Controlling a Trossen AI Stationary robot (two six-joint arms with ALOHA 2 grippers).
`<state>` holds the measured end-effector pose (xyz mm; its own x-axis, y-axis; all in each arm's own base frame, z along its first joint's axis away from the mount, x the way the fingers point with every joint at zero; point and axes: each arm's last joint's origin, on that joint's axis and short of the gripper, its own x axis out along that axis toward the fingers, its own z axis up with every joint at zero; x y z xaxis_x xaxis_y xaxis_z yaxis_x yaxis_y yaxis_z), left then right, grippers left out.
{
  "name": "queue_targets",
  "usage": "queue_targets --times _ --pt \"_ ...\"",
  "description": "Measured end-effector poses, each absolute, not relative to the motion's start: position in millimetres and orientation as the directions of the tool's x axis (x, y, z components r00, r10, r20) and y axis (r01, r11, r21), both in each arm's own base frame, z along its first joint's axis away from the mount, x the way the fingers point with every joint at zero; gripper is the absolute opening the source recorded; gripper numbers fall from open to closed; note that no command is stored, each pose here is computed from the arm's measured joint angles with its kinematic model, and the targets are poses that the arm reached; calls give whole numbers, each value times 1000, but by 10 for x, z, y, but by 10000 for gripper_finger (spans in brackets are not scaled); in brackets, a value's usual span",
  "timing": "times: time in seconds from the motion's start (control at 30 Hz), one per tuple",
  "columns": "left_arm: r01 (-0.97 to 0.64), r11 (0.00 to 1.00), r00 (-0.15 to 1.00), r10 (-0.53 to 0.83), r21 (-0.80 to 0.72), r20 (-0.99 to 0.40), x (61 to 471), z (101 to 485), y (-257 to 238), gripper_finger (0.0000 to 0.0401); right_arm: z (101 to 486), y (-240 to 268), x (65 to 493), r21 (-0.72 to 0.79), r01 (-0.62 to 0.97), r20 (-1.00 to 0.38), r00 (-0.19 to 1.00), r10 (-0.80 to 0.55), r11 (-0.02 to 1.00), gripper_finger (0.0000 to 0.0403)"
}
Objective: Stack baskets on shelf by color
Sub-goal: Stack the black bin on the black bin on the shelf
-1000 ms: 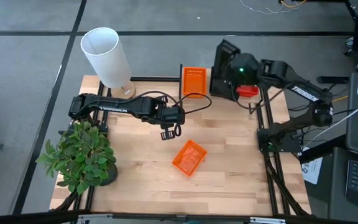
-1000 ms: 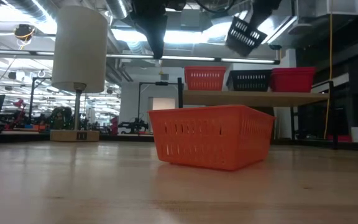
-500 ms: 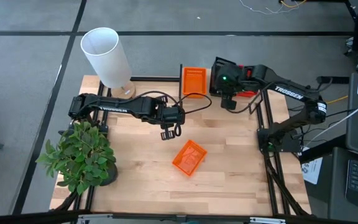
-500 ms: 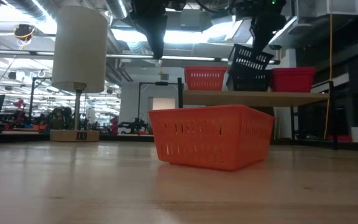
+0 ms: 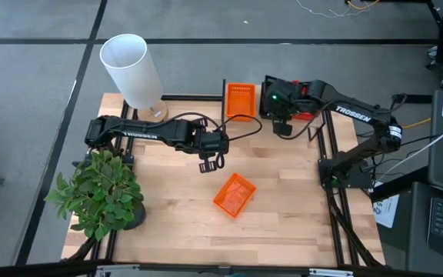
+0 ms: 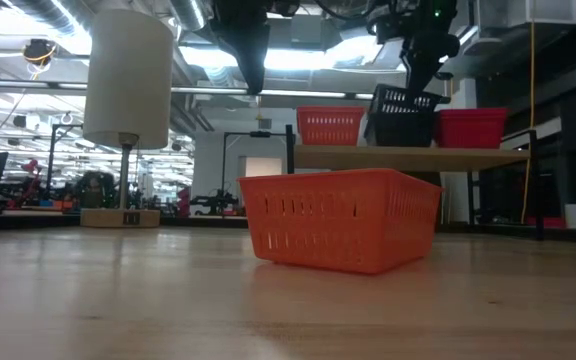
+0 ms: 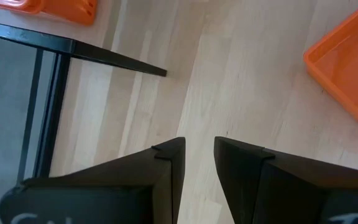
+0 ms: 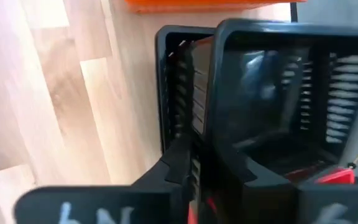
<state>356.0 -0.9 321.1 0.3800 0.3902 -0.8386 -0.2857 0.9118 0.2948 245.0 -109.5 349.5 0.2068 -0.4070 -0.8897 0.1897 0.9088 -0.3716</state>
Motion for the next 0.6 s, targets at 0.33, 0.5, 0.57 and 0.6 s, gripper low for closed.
queue_targets --times 0.33,0.5,0.57,0.6 --pt "-286 912 380 390 295 -839 3559 3211 -9 78 3519 -1111 2475 -398 182 -874 224 -432 899 111" --pt "-286 912 380 391 295 -838 3559 3213 -9 78 3761 -1040 2444 -384 205 -857 283 -430 900 121" --pt "-286 912 380 391 295 -838 3560 3212 -9 78 3842 -1022 2423 -375 234 -850 298 -433 897 122" --pt "-286 912 380 391 295 -838 3560 3212 -9 78 3857 -1017 2409 -375 239 -852 291 -435 896 122"
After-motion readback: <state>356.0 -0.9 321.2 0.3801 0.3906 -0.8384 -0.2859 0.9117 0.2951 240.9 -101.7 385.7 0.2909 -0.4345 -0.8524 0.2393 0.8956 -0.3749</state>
